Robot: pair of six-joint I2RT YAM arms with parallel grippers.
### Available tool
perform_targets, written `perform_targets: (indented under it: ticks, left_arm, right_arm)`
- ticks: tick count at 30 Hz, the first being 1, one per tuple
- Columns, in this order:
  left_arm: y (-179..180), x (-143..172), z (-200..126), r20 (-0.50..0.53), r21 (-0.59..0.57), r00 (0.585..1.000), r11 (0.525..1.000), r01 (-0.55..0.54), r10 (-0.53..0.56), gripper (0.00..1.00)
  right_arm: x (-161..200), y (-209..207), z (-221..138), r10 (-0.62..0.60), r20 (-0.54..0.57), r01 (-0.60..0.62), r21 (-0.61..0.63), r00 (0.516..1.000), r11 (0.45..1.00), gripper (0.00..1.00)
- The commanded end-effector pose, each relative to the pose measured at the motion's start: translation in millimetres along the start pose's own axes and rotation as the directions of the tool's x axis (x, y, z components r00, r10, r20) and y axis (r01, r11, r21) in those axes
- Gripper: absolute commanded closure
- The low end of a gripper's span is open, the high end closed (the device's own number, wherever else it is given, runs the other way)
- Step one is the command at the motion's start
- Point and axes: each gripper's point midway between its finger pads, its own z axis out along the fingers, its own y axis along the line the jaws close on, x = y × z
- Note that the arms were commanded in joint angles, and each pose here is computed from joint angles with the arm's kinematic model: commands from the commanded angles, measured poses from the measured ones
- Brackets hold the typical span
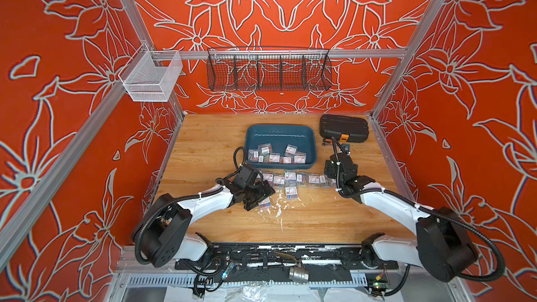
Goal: Take the paper clips out of the storage box
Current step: Place the boxed paper clips at the center of the board.
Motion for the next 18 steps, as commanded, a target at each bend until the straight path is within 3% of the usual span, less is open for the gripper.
perform_targets:
  ticks: [1, 18]
  left_arm:
    - [-3, -6, 9, 0.008, -0.017, 1.0, 1.0, -0.008, 0.008, 0.06]
    - [-36, -4, 43, -0.037, 0.047, 0.999, 0.999, 0.019, -0.017, 0.06]
  right_arm:
    - [-11, 4, -1, 0.032, 0.01, -0.032, -0.008, 0.999, 0.999, 0.16]
    - [-11, 6, 1, 0.026, 0.0, -0.026, -0.007, 1.0, 1.0, 0.16]
